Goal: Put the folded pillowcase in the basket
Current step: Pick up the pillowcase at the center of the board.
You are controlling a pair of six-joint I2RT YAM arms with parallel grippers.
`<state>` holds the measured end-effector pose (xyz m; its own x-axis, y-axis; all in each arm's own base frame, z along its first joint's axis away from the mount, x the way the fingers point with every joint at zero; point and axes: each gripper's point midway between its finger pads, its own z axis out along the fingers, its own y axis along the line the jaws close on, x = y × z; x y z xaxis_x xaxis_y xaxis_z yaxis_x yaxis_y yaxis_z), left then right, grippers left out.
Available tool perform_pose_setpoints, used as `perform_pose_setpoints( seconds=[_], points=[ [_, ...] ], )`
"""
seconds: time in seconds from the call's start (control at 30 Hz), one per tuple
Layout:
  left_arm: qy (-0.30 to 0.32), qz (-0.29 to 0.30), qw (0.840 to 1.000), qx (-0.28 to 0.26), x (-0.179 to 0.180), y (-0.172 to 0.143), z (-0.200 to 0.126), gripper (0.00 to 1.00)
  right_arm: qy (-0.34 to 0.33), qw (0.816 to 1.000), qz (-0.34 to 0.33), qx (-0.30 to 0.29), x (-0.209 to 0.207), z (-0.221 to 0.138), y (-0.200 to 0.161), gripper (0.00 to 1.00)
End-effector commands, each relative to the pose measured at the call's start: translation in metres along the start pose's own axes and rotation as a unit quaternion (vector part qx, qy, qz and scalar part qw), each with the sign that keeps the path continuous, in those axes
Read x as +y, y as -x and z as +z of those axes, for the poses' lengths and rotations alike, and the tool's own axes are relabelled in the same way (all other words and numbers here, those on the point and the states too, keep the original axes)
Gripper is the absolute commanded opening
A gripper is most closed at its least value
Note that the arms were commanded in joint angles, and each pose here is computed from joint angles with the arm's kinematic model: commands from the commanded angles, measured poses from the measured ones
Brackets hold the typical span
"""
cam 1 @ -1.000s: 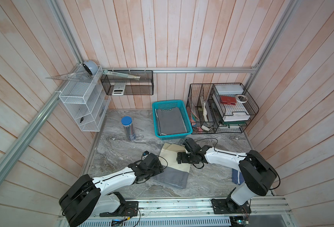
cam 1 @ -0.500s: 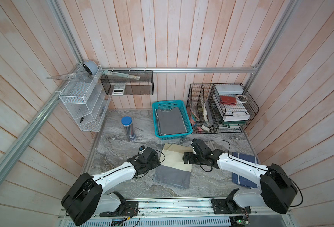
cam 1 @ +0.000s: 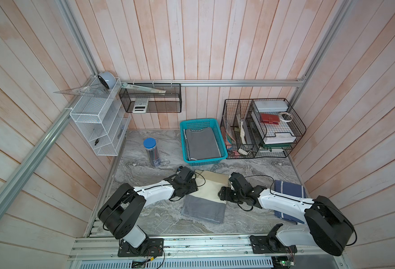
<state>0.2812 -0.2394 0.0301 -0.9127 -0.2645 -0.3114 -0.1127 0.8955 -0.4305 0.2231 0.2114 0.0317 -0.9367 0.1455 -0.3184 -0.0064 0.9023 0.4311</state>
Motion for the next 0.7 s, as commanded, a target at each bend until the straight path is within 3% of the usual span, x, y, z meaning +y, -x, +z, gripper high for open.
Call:
perform_pose_setpoints(
  seconds=[0.0,0.17,0.3,0.47,0.67],
  points=[
    [0.014,0.006,0.999,0.032,0.005,-0.02,0.01,0.61,-0.002,1.0,0.004,0.012,-0.003,0.006,-0.006,0.72],
    [0.009,0.008,0.999,0.034,-0.002,-0.027,0.011,0.49,-0.001,1.0,0.004,0.009,-0.001,0.009,-0.003,0.6],
    [0.027,0.017,0.999,0.025,-0.009,-0.03,0.007,0.45,-0.002,1.0,0.005,0.015,0.0,0.013,-0.003,0.53],
    [0.021,0.011,1.0,0.017,-0.02,-0.035,0.0,0.3,-0.013,1.0,0.018,0.012,-0.006,0.014,-0.005,0.42],
    [0.03,-0.015,0.999,-0.017,-0.01,-0.027,-0.015,0.18,-0.016,1.0,0.013,-0.007,-0.005,0.004,0.003,0.2]
  ],
)
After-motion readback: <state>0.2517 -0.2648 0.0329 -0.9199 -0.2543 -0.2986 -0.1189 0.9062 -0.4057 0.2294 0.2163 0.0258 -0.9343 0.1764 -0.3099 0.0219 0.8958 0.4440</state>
